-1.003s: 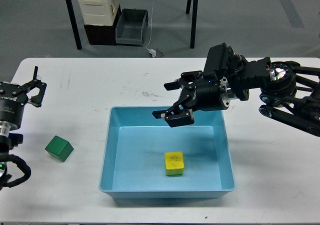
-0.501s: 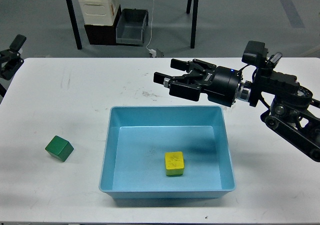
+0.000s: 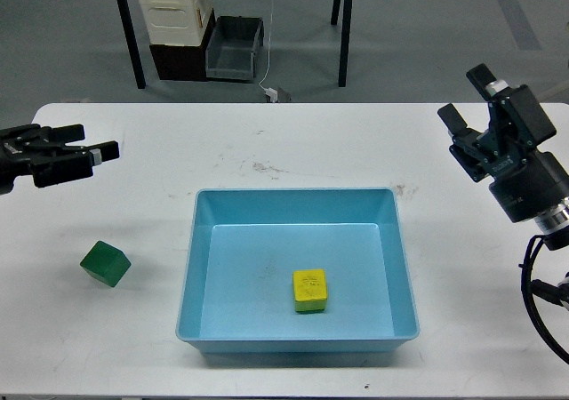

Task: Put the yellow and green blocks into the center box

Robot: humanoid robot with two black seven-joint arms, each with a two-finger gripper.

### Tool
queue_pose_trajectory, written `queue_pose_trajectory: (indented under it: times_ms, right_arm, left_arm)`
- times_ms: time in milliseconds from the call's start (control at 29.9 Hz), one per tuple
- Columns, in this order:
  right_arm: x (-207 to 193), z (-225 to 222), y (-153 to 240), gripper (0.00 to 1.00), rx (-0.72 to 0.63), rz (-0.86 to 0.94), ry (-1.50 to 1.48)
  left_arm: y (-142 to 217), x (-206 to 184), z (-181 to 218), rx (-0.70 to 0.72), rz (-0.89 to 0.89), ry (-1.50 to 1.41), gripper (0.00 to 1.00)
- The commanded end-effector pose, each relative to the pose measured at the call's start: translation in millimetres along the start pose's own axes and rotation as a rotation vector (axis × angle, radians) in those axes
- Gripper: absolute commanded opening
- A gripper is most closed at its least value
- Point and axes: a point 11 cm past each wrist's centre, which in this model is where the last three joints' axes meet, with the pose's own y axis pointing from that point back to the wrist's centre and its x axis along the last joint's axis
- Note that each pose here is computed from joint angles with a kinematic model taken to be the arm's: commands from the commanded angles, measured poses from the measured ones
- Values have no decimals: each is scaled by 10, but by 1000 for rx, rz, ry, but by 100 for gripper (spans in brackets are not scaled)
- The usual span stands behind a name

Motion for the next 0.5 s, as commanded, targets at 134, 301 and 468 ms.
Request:
queue_pose_trajectory:
  times_ms: [134,301,468]
  right_arm:
    - [326,56,368,100,-42,90,-297]
    - [374,222,527,100,-84,130,-320]
    - [373,261,584,100,-95,144,-327]
  left_arm:
    - [-17,-474,-85,81,-300,-182,100]
    - [-3,-752,-140,103,-425,-208,100]
    - [40,-981,-262,142,-523,-260,100]
